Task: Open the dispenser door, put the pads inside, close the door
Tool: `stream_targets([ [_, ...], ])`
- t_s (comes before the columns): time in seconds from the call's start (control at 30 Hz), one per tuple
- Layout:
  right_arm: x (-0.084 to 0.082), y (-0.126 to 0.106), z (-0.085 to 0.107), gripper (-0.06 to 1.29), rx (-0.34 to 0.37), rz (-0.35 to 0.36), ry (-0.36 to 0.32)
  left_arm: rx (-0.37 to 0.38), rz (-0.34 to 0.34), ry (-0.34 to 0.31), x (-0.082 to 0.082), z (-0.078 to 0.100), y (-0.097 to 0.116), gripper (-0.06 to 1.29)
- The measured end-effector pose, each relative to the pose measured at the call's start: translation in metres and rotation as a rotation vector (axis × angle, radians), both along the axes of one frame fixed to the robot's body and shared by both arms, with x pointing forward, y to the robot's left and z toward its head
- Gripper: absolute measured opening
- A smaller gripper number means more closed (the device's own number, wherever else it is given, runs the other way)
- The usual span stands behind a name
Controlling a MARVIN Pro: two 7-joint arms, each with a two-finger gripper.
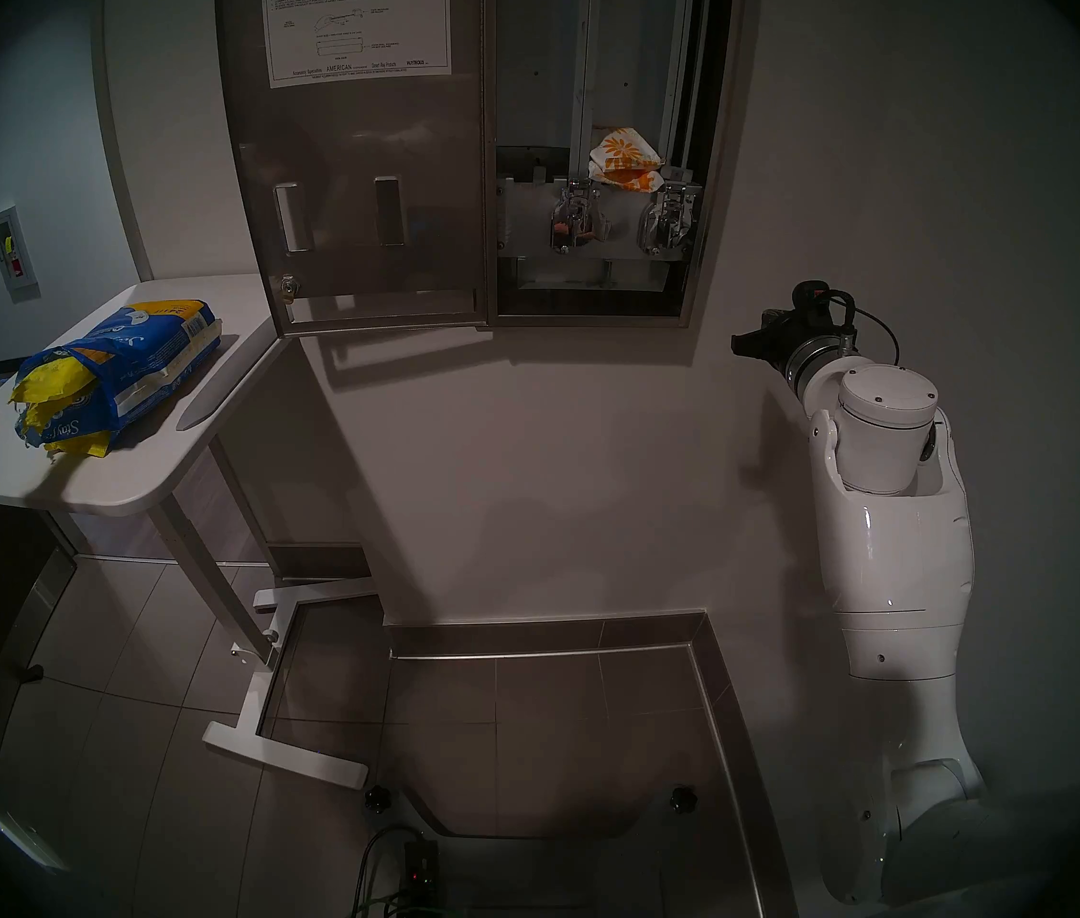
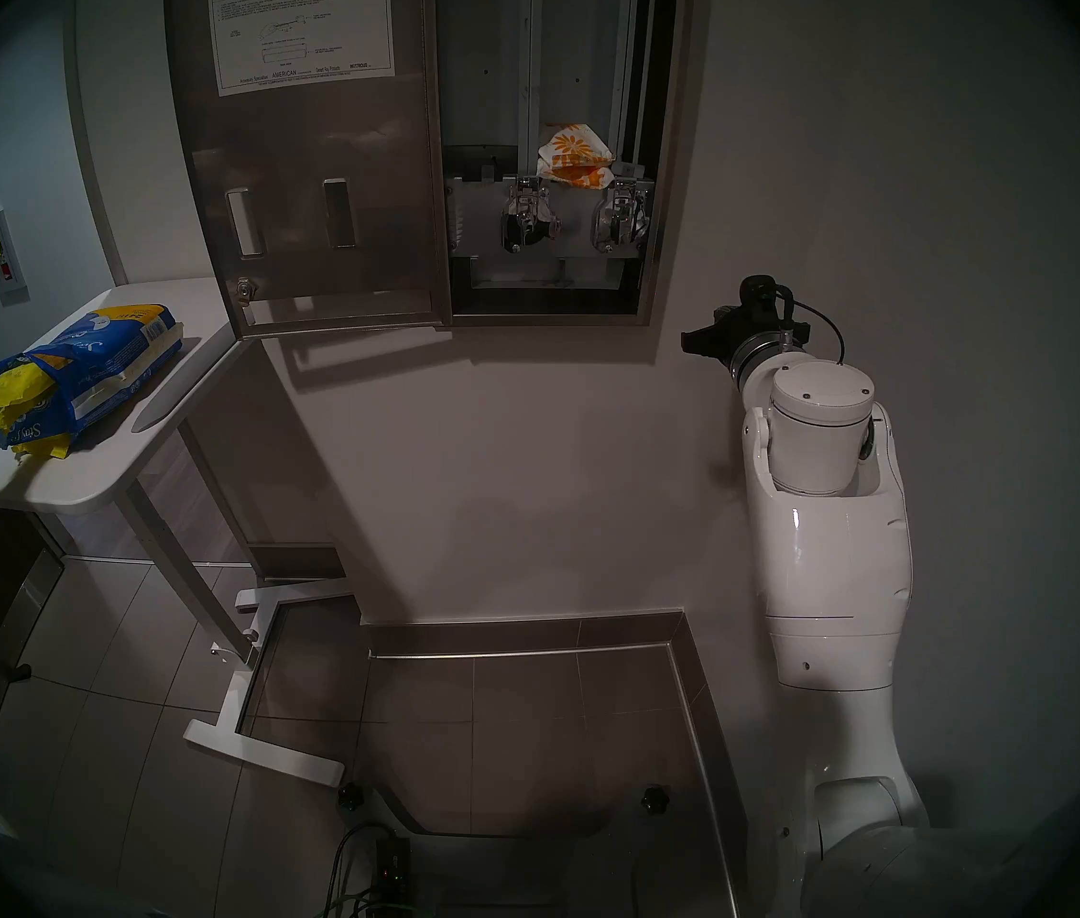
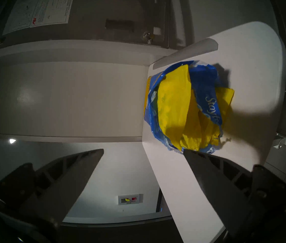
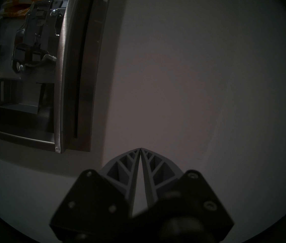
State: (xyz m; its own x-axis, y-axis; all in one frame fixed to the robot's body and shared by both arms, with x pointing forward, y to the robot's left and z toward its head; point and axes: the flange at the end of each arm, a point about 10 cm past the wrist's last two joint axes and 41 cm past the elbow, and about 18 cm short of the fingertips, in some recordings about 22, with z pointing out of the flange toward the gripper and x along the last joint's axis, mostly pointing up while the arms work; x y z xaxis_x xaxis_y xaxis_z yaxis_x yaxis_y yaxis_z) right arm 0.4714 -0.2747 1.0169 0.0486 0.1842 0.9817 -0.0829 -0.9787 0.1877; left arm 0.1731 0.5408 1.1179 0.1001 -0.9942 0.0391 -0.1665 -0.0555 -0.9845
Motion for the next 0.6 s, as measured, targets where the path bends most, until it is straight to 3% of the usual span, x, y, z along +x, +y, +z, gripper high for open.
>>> stream_targets([
  [0.6, 0.000, 0.000, 0.000, 0.12, 0.000, 0.000, 0.000, 0.003, -0.029, 0.029, -0.002, -0.025, -0.006, 1.23],
])
